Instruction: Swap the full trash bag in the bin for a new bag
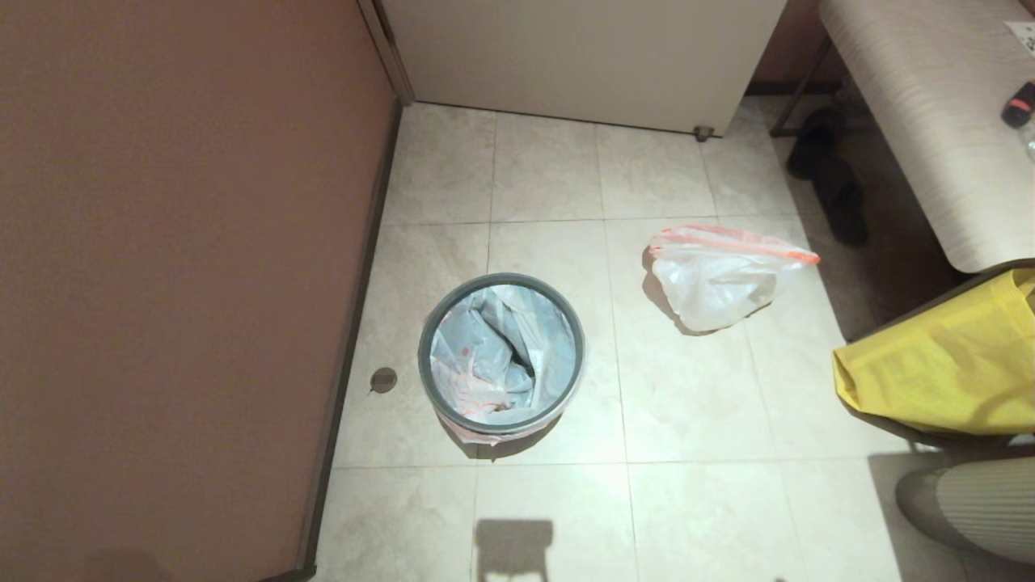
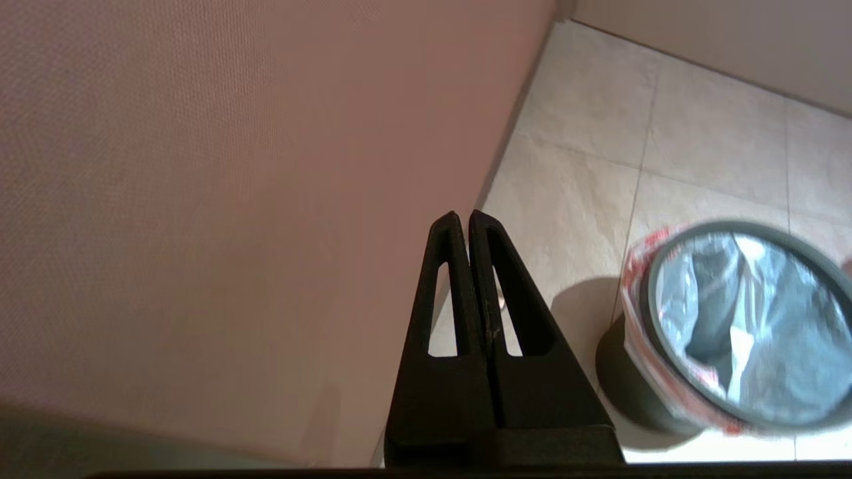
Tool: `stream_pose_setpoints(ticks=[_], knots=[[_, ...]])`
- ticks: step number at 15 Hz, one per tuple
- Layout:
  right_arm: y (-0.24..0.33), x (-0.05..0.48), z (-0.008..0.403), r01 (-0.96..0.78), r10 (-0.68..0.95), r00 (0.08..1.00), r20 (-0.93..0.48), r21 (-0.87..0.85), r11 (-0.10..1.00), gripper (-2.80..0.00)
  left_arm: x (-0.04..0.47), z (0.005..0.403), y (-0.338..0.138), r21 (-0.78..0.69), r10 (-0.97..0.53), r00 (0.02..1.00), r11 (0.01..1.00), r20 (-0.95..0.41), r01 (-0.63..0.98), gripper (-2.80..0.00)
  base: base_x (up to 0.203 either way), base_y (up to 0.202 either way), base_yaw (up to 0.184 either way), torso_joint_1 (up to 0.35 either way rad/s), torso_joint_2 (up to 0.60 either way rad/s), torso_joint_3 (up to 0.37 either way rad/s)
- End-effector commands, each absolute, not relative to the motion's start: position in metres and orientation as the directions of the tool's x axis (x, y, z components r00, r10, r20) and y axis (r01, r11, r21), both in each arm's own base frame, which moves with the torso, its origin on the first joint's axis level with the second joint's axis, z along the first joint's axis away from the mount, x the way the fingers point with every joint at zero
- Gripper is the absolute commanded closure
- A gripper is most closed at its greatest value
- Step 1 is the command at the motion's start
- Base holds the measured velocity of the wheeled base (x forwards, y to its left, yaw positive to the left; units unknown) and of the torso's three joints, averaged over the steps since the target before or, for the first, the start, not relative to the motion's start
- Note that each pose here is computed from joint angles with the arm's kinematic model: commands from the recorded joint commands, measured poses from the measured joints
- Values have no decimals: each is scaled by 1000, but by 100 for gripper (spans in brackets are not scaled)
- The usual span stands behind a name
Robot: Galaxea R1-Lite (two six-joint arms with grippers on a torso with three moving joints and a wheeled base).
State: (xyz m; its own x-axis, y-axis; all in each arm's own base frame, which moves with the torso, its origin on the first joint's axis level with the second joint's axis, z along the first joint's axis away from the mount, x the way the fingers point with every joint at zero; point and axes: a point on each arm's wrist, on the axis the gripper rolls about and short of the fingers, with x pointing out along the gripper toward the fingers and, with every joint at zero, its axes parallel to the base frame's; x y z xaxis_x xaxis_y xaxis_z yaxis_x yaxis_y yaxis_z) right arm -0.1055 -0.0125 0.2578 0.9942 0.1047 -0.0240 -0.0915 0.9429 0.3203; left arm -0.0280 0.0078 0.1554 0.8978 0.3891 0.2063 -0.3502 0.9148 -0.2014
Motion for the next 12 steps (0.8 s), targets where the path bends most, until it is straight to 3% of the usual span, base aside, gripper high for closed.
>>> stream_pose_setpoints(ticks=[1,7,12], knots=[[-14,-116,259,-104,114,993,-29,248,963,0,-46,136,7,-163,354,912,932,208,-324,0,0,0,0,0,0,0],[-17,-113,282,-121,132,991,-33,237,964,0,-42,124,4,-93,218,961,974,171,-205,0,0,0,0,0,0,0],[-18,-125,261,-116,135,989,-61,244,963,0,-25,86,2,46,100,993,994,66,-103,0,0,0,0,0,0,0]])
